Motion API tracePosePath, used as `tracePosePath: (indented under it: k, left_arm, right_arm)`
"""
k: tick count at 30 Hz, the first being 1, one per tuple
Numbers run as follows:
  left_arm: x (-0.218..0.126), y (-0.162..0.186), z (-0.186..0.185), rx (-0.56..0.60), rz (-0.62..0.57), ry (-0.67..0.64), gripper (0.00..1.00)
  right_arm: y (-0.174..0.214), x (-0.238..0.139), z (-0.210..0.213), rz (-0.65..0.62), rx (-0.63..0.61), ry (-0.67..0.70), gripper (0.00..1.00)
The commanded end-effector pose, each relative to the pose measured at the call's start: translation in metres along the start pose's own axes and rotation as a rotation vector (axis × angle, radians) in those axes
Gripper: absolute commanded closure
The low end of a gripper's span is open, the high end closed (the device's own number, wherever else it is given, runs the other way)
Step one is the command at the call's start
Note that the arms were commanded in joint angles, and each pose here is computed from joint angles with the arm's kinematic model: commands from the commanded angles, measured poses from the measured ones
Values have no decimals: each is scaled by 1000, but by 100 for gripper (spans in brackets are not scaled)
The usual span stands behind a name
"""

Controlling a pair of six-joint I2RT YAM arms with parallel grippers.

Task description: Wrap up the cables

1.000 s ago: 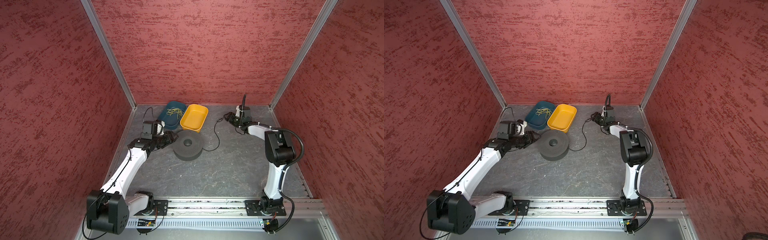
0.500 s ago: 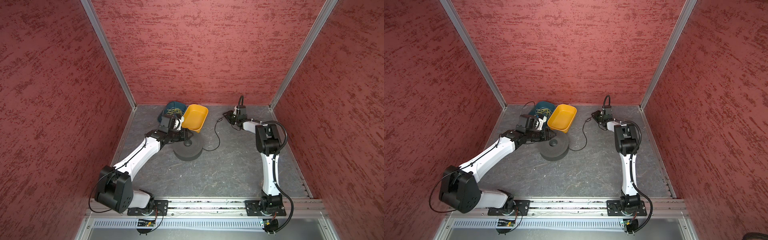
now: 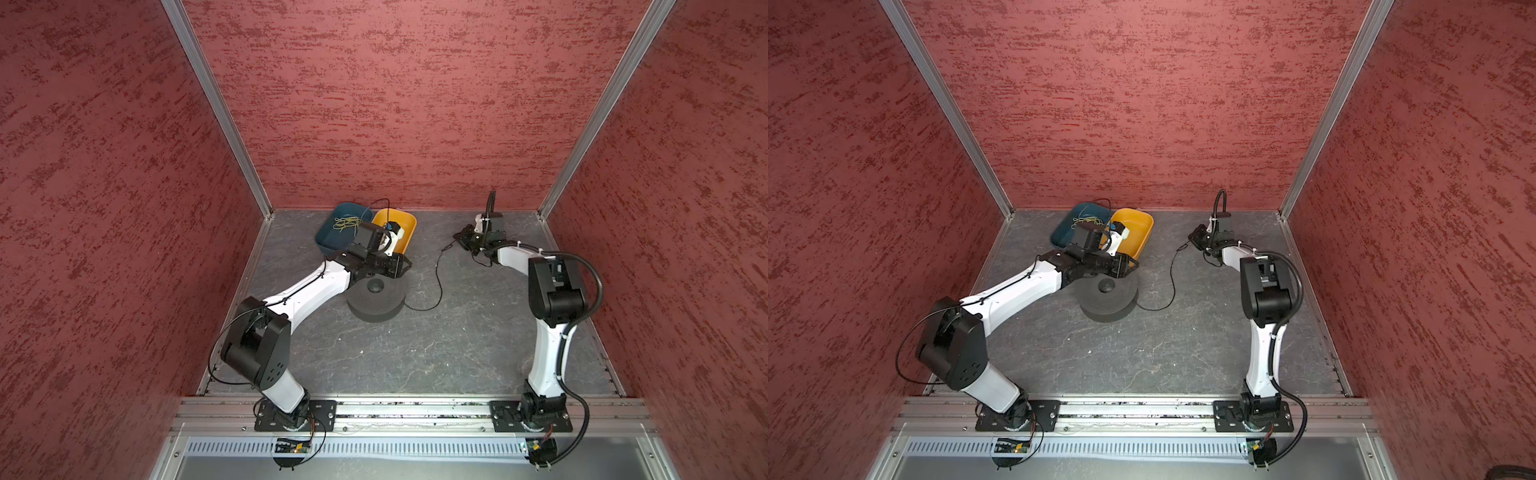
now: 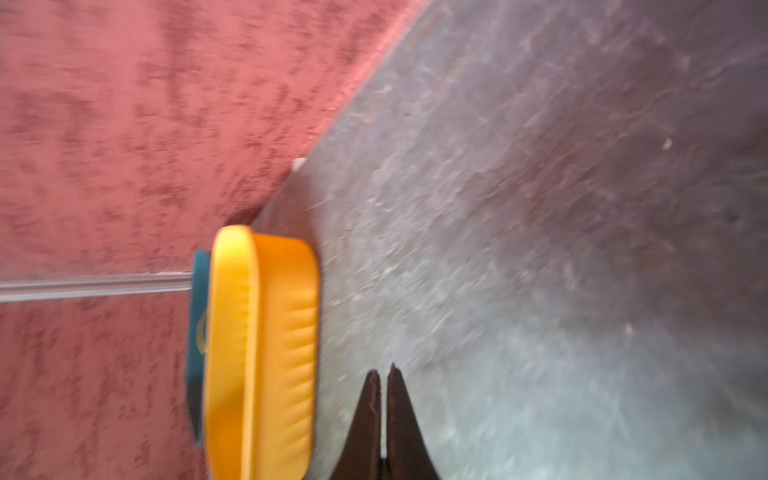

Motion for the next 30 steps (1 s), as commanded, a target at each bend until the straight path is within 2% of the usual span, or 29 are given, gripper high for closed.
tracePosePath:
  k: [1, 6, 10, 16, 24, 30]
  left_arm:
    - [10, -10, -10, 132, -41, 6, 54]
    - [32, -5, -30, 266, -92, 42, 54]
    - [47, -7, -49, 318, -127, 109, 54]
    - [66, -4, -85, 421, -131, 205, 53]
    - [90, -5, -93, 443, -154, 233, 53]
    - [110, -2, -87, 439, -115, 200, 67]
  right_arm:
    - [19, -29, 14, 70, -10, -41, 100]
    - [51, -64, 22, 97, -4, -90, 100]
    - [65, -89, 25, 76, -15, -89, 100]
    - [81, -107, 28, 77, -11, -100, 100]
    - [100, -108, 26, 111, -3, -104, 100]
    - [106, -108, 28, 127, 10, -123, 100]
Point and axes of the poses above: each gripper's point midway between its finger pads, its own x axis out along the fingers, its own z axis along the line the jaws close on, y = z × x, the point moved 1 cm from there along -x, back along the fingers, and after that the axes turned 3 degrees about x, right-handed, at the moved point
